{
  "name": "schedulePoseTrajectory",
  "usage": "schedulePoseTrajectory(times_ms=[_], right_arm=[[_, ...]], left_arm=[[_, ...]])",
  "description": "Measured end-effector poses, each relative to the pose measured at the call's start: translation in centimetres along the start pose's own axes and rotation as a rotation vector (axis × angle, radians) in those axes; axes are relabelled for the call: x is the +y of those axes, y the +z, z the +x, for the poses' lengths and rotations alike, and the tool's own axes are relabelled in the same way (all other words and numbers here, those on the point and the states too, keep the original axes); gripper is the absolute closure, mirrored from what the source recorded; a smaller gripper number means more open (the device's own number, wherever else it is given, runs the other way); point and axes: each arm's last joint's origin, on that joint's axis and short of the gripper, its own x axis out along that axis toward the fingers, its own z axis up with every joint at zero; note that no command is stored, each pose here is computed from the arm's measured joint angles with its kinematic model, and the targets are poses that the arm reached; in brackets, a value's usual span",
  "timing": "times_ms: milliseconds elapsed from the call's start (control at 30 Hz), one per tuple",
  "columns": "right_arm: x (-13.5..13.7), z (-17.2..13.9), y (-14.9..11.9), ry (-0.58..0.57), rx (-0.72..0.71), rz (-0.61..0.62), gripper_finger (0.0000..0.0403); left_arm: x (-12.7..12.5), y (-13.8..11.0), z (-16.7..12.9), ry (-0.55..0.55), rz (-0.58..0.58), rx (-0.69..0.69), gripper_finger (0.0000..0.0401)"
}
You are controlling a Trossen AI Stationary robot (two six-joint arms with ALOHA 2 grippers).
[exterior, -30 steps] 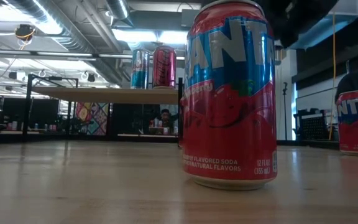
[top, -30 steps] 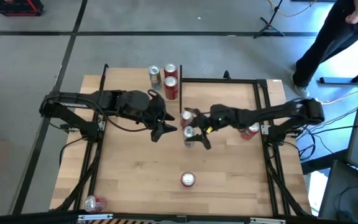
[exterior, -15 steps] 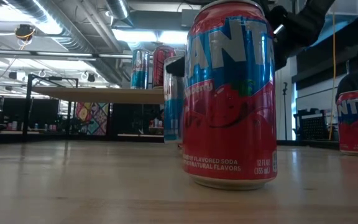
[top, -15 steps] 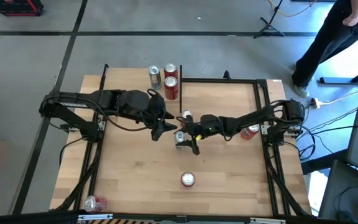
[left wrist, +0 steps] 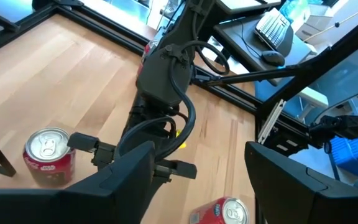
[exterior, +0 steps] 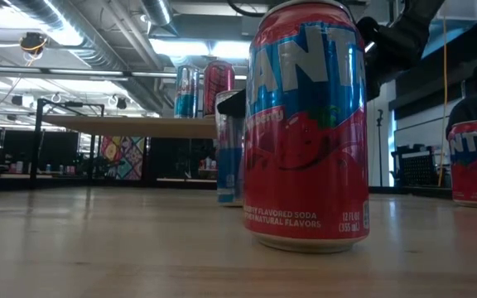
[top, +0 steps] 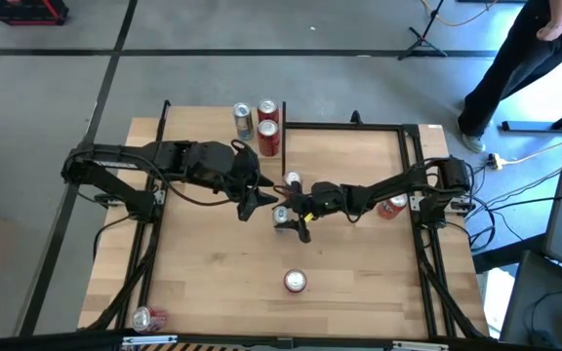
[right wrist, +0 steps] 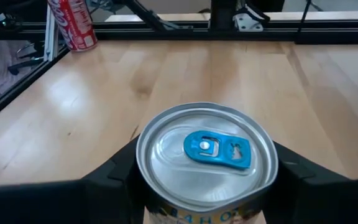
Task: Place canned beverage on shelf
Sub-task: Put the blue soda can on the shelf and aligned with the other blue soda can
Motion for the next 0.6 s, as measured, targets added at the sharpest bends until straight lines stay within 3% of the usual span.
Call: schedulePoseTrajectory(times_ms=[200, 333, 433, 600], right_arm=[[0.0, -0.2, 0.2, -0.001, 0.007, 0.004, 0.0086], [0.2, -1.6, 1.9, -0.002, -0.01, 0.0, 0.0028], [0.5, -3.6, 3.8, -0.003, 0.001, -0.011, 0.0009], [1.3, -9.2, 6.8, -0.074, 0.072, -0.022, 0.0019]], left_arm=[[0.0, 0.0, 0.0, 0.0, 0.004, 0.0, 0.0154], [0.0, 0.0, 0.0, 0.0, 0.007, 0.0, 0.0154], [0.0, 0.0, 0.0, 0.0, 0.007, 0.0, 0.0154], [0.1, 0.0, 0.1, 0.025, 0.03, -0.014, 0.0154]])
